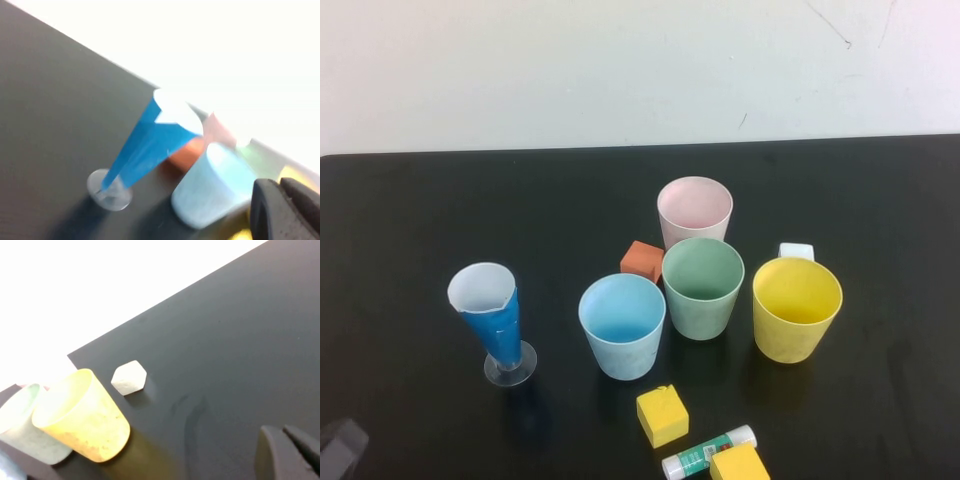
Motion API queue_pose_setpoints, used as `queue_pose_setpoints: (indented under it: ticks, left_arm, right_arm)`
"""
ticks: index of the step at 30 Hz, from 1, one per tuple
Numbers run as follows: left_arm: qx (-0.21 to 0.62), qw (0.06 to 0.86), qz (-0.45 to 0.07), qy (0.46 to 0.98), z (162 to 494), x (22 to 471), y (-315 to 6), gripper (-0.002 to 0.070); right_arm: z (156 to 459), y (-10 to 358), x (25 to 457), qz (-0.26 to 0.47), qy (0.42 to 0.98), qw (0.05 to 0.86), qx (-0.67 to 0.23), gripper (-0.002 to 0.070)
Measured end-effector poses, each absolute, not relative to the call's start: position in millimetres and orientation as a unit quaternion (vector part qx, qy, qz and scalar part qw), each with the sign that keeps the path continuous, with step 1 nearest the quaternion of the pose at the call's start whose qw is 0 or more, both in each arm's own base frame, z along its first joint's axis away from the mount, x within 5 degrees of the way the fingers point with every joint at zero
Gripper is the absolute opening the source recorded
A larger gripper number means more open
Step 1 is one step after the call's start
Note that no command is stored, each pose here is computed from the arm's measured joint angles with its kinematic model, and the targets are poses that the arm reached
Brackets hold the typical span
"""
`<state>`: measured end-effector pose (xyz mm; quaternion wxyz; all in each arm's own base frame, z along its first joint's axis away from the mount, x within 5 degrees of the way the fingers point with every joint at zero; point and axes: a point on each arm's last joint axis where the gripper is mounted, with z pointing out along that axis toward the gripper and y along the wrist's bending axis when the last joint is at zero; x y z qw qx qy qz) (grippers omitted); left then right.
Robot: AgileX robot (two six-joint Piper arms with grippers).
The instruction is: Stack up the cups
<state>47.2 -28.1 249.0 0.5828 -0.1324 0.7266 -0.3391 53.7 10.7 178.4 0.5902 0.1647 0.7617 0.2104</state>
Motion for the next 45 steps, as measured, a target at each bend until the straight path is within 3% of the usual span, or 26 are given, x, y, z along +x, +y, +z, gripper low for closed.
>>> queue_pose_setpoints:
  ticks: [8, 13, 18, 24, 33, 38, 42, 45]
  left_arm:
    - [0.028, 0.466, -0.189, 0.864, 324.6, 78.5, -32.6, -0.0002]
    - [0.098, 0.41, -0.148, 0.895, 370.9, 113.9, -35.0, -0.0002]
    - [0.119, 0.362, -0.141, 0.914, 391.0, 161.1, -40.2, -0.0002]
    - [0.192, 0.303, -0.153, 0.921, 396.3, 205.3, -72.8, -0.0002]
    - [0.296, 0.244, -0.055, 0.922, 389.3, 252.9, -131.9, -0.0002]
    - [0.305, 0.188, -0.051, 0.932, 365.2, 286.6, -157.5, 0.0001]
    - [0.302, 0.165, -0.068, 0.937, 348.3, 309.6, -174.6, 0.0067]
    - [0.301, 0.152, -0.069, 0.939, 335.5, 324.7, -183.5, 0.0197]
  right_arm:
    - [178.2, 10.8, 53.6, 0.208, 0.763, 0.59, 0.161, -0.0003]
    - [175.4, 11.8, 52.8, 0.203, 0.775, 0.579, 0.153, -0.0003]
    - [175.0, 11.9, 52.7, 0.199, 0.777, 0.578, 0.148, -0.0003]
    - [174.7, 12.0, 52.6, 0.192, 0.78, 0.579, 0.137, -0.0003]
    - [174.7, 12.0, 52.6, 0.186, 0.782, 0.581, 0.129, -0.0003]
    - [174.7, 12.0, 52.6, 0.185, 0.782, 0.582, 0.128, -0.0003]
    - [174.7, 12.0, 52.6, 0.185, 0.782, 0.582, 0.128, -0.0003]
    - [174.7, 12.0, 52.6, 0.185, 0.782, 0.582, 0.128, -0.0003]
